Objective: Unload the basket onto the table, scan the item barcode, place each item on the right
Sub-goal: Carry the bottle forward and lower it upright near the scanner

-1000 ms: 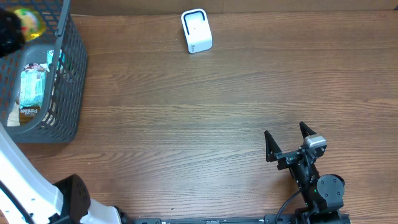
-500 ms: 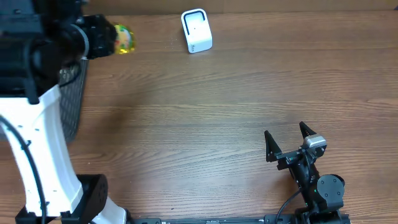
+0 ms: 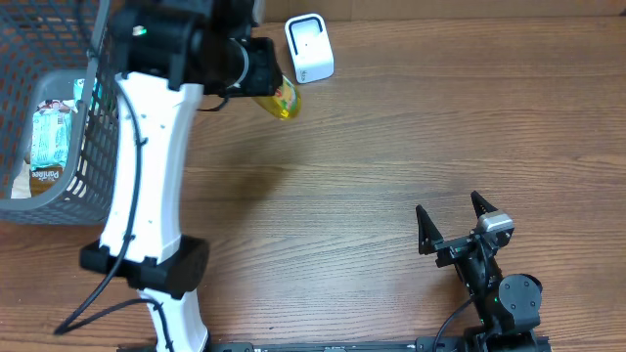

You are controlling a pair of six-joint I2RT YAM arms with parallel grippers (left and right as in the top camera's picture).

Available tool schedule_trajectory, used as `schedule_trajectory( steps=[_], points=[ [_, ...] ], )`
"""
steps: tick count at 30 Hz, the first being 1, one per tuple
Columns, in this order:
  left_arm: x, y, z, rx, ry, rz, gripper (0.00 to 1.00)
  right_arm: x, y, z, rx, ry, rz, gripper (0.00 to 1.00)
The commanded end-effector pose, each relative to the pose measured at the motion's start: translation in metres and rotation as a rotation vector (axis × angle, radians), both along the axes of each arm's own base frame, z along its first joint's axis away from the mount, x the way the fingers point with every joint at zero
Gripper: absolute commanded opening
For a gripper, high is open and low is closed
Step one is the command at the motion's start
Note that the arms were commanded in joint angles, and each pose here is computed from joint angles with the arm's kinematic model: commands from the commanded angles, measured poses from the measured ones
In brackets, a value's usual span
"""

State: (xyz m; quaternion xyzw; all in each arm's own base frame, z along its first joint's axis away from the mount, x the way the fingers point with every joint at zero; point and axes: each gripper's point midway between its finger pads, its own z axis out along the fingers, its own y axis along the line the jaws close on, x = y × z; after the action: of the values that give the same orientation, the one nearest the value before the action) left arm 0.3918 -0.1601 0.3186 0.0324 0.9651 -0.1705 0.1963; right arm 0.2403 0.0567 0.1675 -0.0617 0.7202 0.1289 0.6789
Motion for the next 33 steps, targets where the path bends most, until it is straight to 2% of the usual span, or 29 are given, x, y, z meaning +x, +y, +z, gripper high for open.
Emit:
schedule_trajectory(
  steps=[1,4,6,9,12,16,26,33],
  points=[
    [0.001,-0.026,-0.018,-0.019,0.055,-0.049,0.04,0.001,-0.001,-0.001,0.003,-0.002,-0.009,1.0],
    [0.001,-0.042,-0.034,-0.006,0.091,-0.078,0.07,0.001,-0.001,-0.001,0.003,-0.002,-0.009,1.0],
    [0.0,-0.054,-0.045,0.003,0.114,-0.101,0.04,0.001,-0.001,-0.001,0.003,-0.002,-0.009,1.0],
    [0.001,-0.068,-0.066,0.061,0.15,-0.058,0.04,0.001,-0.001,-0.001,0.003,-0.002,-0.009,1.0],
    [0.004,-0.077,-0.08,0.142,0.134,-0.011,0.04,0.001,-0.001,-0.001,0.003,-0.002,-0.009,1.0],
    [0.005,-0.101,-0.091,0.196,0.089,-0.039,0.04,0.001,-0.001,-0.001,0.003,-0.002,-0.009,1.0],
    [0.002,-0.162,-0.142,0.221,0.097,-0.092,0.04,0.001,-0.001,-0.001,0.003,-0.002,-0.009,1.0],
    [0.002,-0.182,-0.18,0.252,0.128,-0.124,0.04,0.001,-0.001,-0.001,0.003,-0.002,-0.009,1.0]
  ],
)
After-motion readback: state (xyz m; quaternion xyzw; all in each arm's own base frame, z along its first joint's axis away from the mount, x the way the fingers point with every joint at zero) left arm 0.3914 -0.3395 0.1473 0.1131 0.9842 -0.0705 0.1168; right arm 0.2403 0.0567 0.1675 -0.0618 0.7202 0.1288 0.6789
